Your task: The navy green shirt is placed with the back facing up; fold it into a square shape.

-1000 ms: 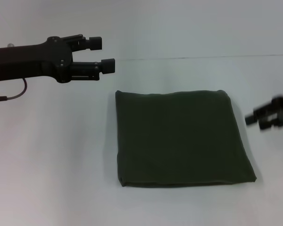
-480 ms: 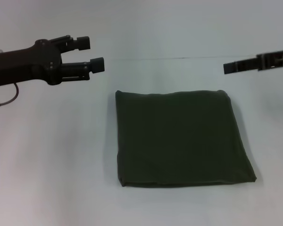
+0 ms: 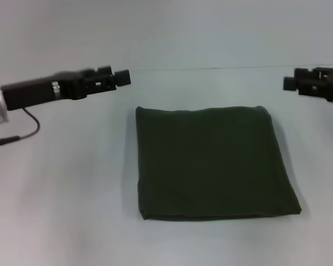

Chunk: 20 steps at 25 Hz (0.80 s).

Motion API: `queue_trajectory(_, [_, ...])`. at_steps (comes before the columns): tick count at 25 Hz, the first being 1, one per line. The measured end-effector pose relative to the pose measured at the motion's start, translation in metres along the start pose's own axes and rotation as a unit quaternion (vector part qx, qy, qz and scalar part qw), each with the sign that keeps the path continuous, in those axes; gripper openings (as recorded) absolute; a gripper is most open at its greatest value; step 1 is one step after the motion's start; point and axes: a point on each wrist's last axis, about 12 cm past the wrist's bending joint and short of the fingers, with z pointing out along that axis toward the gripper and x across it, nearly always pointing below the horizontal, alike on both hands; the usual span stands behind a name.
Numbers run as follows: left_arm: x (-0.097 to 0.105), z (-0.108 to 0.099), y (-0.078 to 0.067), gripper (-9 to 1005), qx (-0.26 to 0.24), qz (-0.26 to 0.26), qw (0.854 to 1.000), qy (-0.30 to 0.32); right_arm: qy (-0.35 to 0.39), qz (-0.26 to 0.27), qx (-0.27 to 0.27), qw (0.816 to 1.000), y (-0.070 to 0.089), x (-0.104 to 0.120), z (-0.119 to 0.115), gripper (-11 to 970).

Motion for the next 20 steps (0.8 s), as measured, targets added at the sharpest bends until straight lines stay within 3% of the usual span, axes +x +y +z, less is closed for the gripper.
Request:
queue_trajectory(4, [0.009, 0.007, 0.01, 918, -0.04, -0.117, 0.992, 0.036, -0.012, -0.042, -0.019, 0.999, 0.01, 0.024, -0.009, 592])
queue_trajectory(7, [0.015, 0.013, 0.017, 919, -0.072, -0.193, 0.976, 0.068, -0.008, -0.057, -0.028, 0.998, 0.014, 0.034, -0.009, 595])
queue_trajectory(9, [0.019, 0.017, 0.02, 919, -0.088, -0.226, 0.966, 0.085, -0.005, -0.063, -0.032, 0.997, 0.016, 0.041, -0.007, 736])
queue_trajectory(10, [0.021, 0.02, 0.021, 919, -0.094, -0.238, 0.962, 0.092, -0.004, -0.066, -0.036, 0.997, 0.016, 0.044, -0.006, 807])
queue_trajectory(16, [0.037, 0.042, 0.023, 918, -0.117, -0.276, 0.947, 0.119, 0.016, -0.067, -0.045, 0.997, 0.017, 0.053, -0.003, 926])
queue_trajectory(20, [0.047, 0.052, 0.024, 918, -0.138, -0.274, 0.943, 0.127, 0.011, -0.066, -0.042, 0.997, 0.019, 0.06, -0.005, 927])
